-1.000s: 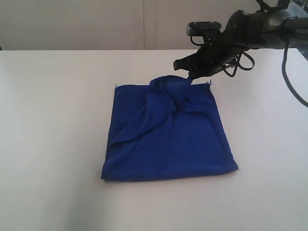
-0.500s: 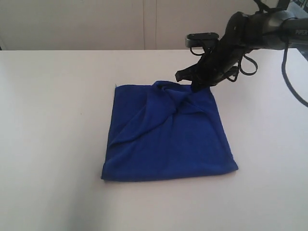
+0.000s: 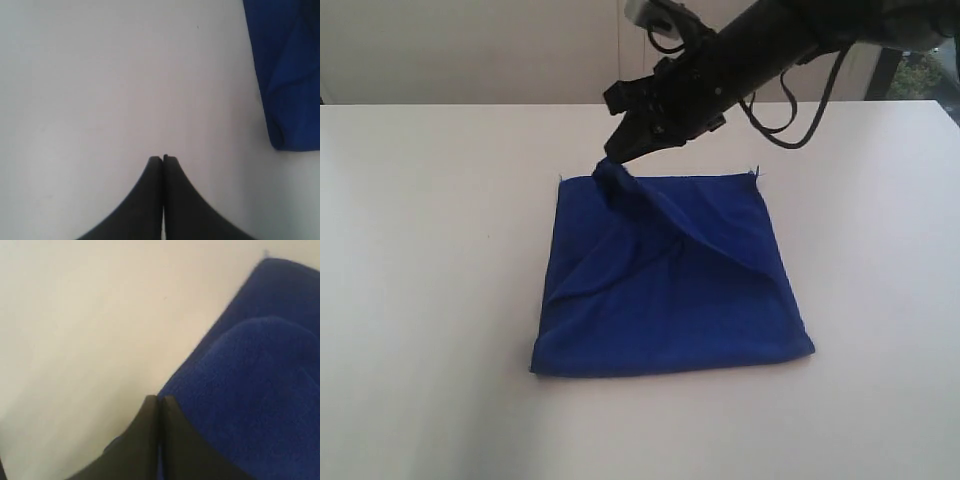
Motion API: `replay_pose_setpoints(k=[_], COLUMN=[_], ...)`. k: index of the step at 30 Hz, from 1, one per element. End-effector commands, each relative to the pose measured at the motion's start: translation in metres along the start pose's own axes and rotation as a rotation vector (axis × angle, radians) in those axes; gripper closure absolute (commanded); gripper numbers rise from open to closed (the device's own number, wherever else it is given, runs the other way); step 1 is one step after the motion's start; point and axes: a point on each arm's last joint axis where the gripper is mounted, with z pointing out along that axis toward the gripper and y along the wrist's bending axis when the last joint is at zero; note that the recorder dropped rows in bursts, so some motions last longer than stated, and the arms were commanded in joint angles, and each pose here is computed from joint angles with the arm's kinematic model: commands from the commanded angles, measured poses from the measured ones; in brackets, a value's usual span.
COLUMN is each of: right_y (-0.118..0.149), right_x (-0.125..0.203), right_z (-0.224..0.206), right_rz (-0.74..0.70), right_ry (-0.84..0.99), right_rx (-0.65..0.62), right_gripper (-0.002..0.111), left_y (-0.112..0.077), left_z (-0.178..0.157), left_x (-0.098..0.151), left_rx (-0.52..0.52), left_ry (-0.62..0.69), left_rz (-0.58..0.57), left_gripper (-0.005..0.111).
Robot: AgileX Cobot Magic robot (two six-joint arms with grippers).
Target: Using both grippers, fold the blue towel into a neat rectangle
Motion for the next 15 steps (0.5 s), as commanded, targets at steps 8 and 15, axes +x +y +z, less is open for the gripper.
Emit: replay_pose_setpoints(k=[8,15], right_y=[-0.045,-0.076], right_x=[-0.003,0.000], right_z=[-0.036,-0.038], right_rz=[-0.053,-0.117], right_ry=[-0.053,-0.042], right_rx=[0.315,0.471], right_gripper=[0.108,0.108], left_y=[-0.003,-0.019], left_z=[0.000,0.024], left_x=[-0.001,-0.005], left_rx=[0.039,0.255], left_ry=[-0.026,0.013], left_rz=[-0.035,-0.066], left_gripper=[0.107,0.107])
